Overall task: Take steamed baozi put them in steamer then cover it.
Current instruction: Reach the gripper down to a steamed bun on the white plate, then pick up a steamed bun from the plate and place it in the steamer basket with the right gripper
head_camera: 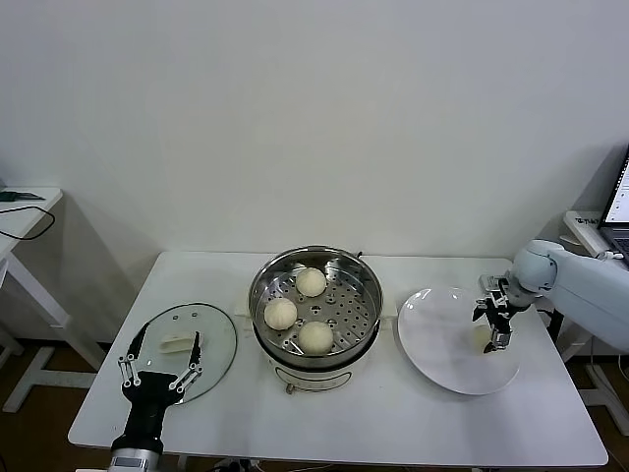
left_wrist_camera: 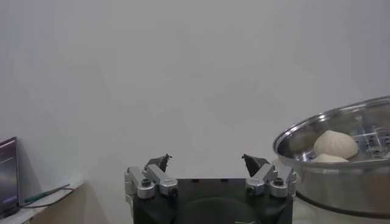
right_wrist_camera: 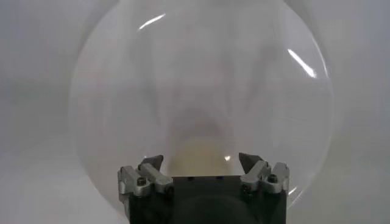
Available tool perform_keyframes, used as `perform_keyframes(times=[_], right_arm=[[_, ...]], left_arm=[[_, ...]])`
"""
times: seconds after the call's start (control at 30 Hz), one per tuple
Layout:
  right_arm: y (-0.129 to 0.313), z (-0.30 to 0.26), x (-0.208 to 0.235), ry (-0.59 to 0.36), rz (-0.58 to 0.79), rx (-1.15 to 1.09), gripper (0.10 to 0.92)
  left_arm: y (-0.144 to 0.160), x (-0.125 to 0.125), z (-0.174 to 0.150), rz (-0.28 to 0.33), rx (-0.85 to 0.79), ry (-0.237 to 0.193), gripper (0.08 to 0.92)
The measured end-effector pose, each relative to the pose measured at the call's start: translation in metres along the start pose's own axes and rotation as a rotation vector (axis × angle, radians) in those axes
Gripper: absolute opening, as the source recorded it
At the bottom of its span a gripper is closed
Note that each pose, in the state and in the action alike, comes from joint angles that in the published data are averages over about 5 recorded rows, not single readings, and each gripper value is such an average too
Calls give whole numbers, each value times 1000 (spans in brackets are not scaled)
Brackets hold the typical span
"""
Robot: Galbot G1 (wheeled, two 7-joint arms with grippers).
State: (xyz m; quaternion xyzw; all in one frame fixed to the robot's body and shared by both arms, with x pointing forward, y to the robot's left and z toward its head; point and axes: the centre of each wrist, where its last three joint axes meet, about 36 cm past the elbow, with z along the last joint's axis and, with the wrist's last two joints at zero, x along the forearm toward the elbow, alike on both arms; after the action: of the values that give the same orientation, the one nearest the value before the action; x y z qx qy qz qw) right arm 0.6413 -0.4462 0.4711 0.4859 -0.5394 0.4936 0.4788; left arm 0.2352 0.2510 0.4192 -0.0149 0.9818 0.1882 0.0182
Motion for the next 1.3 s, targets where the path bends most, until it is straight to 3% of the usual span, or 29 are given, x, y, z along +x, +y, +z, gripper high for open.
perform_keyframes(times=[0.4, 0.7, 1.0, 1.3], right_arm=[[2, 6, -2, 11, 6, -12, 682], [-4, 2, 13, -5, 5, -2, 643], [-28, -30, 68, -38, 9, 69, 628], [-55, -117, 161, -94, 36, 223, 628]], left_arm=[[0, -1, 1, -3, 0, 0, 823], [1, -3, 1, -6, -2, -5, 823], [1, -4, 0, -3, -2, -12, 823], [2, -5, -3, -3, -2, -21, 823]])
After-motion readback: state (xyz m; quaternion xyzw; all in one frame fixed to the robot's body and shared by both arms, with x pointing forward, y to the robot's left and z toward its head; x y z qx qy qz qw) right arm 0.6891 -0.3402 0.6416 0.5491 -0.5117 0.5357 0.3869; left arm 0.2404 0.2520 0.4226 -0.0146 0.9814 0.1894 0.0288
